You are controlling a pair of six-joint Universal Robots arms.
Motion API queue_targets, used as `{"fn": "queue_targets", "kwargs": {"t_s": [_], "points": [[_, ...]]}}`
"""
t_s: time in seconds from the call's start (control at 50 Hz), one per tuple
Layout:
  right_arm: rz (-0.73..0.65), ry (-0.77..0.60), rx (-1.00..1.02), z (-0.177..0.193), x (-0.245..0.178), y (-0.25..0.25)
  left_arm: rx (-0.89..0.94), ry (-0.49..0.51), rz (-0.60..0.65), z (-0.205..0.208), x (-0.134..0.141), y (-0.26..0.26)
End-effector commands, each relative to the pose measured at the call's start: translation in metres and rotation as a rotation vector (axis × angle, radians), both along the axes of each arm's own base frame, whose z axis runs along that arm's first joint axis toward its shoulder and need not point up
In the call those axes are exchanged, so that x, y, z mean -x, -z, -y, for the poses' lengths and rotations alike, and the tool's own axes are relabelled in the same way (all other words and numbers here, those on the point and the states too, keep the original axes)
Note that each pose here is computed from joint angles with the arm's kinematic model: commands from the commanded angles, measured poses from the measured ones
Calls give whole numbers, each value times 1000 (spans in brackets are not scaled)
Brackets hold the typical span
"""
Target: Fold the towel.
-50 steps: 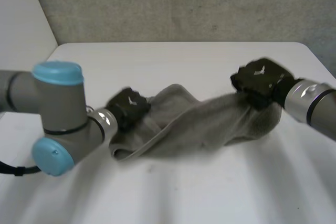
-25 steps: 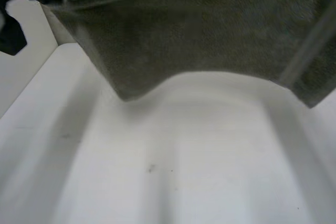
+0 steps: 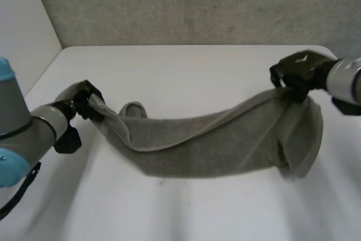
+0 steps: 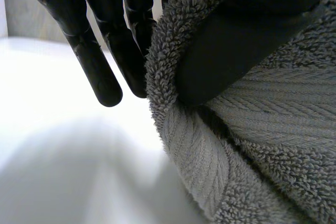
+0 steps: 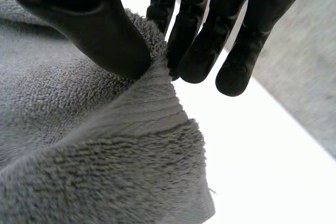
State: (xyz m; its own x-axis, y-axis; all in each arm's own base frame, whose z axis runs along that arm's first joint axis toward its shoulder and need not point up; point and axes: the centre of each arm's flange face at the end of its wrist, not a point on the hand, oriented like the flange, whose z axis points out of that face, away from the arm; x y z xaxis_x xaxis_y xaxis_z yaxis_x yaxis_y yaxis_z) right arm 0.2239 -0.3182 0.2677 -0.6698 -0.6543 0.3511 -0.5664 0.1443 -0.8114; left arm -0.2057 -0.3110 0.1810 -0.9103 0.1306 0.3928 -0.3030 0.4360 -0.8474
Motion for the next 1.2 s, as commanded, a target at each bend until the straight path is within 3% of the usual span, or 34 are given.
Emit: {"fn": "queue_targets", "kwargs": {"t_s": [0.02, 0.12, 0.34, 0.44, 0.5, 0.6, 0.76, 0.98, 1.2], "points": [[-17, 1, -37, 12, -10, 43, 13, -33, 6, 16, -7, 20], [-21, 11, -23, 11, -10, 52, 24, -38, 35, 17, -17, 19], [8, 20, 48, 7, -9, 46, 248, 52, 356, 10, -27, -7], [8, 20, 51, 4, -8, 47, 351, 180, 457, -4, -18, -9], [9, 21, 44, 1, -8, 49, 447, 337, 557, -24, -9, -8], [9, 21, 41, 0, -7, 51, 504, 471, 669, -43, -4, 4], [5, 26, 27, -1, -5, 56, 541, 596, 826, -66, -3, 27], [1, 32, 9, -4, -3, 62, 658, 687, 917, -86, 2, 43], [0, 31, 5, -7, -1, 65, 684, 787, 911, -108, 7, 55]]}}
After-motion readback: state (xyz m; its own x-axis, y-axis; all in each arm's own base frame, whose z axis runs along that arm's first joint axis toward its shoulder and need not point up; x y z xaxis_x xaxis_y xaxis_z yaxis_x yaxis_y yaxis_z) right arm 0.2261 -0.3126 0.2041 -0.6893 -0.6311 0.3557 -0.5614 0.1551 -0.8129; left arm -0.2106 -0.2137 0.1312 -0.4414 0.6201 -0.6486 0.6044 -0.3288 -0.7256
